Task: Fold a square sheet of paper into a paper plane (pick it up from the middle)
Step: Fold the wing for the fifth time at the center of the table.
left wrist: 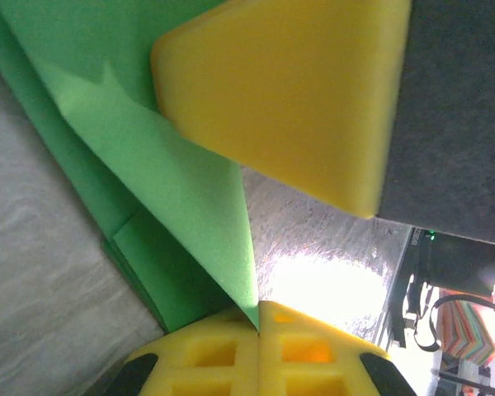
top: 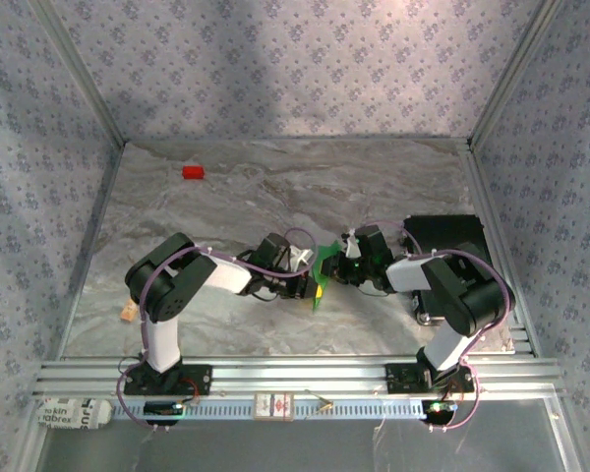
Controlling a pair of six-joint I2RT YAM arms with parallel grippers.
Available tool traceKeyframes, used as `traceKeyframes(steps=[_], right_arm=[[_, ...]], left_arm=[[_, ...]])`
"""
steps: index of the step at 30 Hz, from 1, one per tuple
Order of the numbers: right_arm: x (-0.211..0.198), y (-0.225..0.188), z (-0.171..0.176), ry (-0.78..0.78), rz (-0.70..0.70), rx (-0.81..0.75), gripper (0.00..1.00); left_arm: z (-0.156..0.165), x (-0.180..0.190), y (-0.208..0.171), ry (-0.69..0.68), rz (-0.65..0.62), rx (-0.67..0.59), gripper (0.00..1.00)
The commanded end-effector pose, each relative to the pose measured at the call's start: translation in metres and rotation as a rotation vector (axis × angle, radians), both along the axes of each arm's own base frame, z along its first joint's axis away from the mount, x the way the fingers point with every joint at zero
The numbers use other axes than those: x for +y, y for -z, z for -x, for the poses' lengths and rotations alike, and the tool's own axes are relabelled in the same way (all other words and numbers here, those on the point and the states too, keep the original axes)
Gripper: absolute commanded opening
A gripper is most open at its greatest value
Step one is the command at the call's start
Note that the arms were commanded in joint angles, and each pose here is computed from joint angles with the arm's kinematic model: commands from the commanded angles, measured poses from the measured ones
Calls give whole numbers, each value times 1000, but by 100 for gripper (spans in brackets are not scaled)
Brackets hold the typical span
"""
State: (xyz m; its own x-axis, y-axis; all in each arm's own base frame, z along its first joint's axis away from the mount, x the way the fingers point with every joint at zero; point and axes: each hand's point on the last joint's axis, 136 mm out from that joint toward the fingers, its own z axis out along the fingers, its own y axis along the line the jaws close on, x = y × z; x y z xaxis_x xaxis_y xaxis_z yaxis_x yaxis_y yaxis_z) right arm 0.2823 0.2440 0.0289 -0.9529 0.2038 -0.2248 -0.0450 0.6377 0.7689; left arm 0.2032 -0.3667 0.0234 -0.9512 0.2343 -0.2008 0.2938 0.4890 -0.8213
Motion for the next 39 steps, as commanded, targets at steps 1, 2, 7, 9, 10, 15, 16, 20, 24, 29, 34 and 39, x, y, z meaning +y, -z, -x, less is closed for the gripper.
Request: traceKeyframes(steps=[1, 2, 7, 9, 10, 15, 16, 20, 24, 29, 34, 39], right_arm=[[-3, -13, -10, 21, -8, -26, 13], [-5, -15, -10, 26, -7, -30, 13], [-8, -20, -9, 17, -17, -40, 14], [-8, -20, -9, 14, -19, -39, 14], [-8, -20, -8, 9, -21, -40, 14], [-1, -21, -7, -24, -46, -38, 14], [1, -22, -7, -33, -49, -40, 14], [5, -24, -7, -56, -56, -41, 14], [11, -24, -5, -91, -54, -38, 14], [11, -14, -4, -84, -28, -17, 14], [9, -6, -7, -65, -17, -10, 13], [7, 3, -8, -58, -2, 3, 13]], left_arm=[[24, 34, 45, -51, -152, 147, 0], [23, 35, 45, -62, -147, 152, 0], [23, 36, 45, -66, -127, 159, 0], [23, 36, 45, -70, -125, 161, 0], [23, 37, 46, -73, -126, 163, 0], [23, 37, 46, -82, -121, 173, 0], [22, 38, 46, -85, -122, 174, 0], [22, 38, 47, -88, -125, 181, 0], [23, 39, 51, -89, -137, 195, 0], [22, 39, 54, -96, -145, 206, 0], [23, 41, 56, -97, -156, 214, 0], [25, 43, 59, -95, -167, 222, 0]])
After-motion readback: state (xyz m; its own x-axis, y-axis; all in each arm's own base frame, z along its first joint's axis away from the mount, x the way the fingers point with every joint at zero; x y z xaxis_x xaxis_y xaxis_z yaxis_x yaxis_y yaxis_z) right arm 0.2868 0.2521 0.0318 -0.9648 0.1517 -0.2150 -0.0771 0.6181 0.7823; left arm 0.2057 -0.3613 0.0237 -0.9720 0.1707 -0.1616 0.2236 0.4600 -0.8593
